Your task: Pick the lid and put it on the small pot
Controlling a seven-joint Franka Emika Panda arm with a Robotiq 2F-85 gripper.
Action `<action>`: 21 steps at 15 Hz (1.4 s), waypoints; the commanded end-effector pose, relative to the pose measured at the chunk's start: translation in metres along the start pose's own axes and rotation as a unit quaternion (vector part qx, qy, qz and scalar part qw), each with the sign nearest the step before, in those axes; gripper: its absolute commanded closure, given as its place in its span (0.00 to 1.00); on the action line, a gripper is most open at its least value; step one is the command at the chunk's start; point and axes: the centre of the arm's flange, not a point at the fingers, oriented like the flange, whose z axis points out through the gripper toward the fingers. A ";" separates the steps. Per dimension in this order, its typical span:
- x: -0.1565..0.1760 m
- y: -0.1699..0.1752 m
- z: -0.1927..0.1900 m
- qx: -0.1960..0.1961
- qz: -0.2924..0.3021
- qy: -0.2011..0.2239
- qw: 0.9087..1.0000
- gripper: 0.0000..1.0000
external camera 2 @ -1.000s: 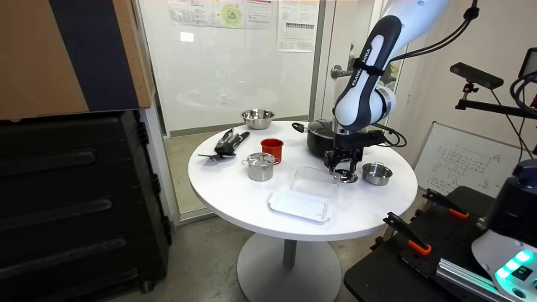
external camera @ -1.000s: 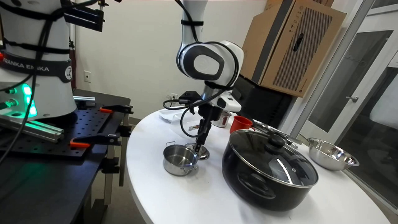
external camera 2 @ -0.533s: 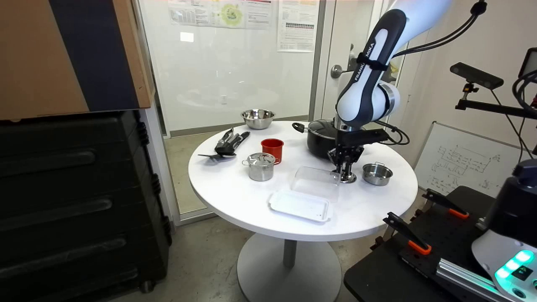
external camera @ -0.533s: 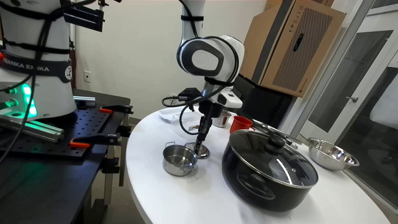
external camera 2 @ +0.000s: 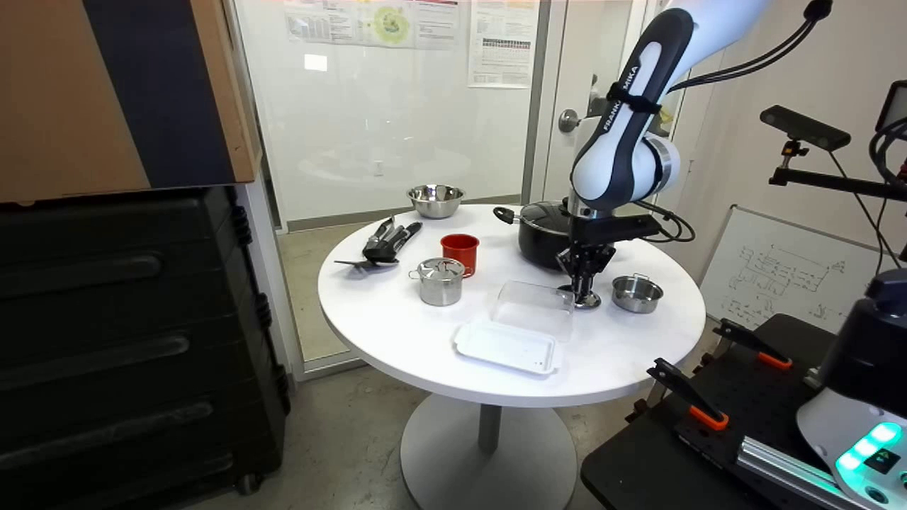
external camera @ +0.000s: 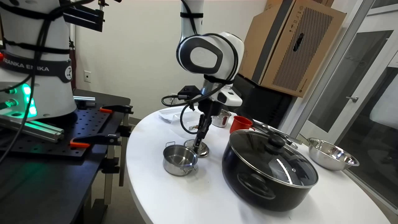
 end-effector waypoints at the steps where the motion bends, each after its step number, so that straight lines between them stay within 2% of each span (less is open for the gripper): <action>1: -0.013 0.010 -0.033 0.025 -0.020 0.020 0.999 0.95; 8: -0.030 0.034 -0.074 0.025 -0.026 0.047 0.998 0.95; 17: -0.068 0.095 -0.067 -0.004 0.024 0.017 1.000 0.95; 21: -0.075 0.110 -0.063 -0.009 0.040 0.007 0.999 0.95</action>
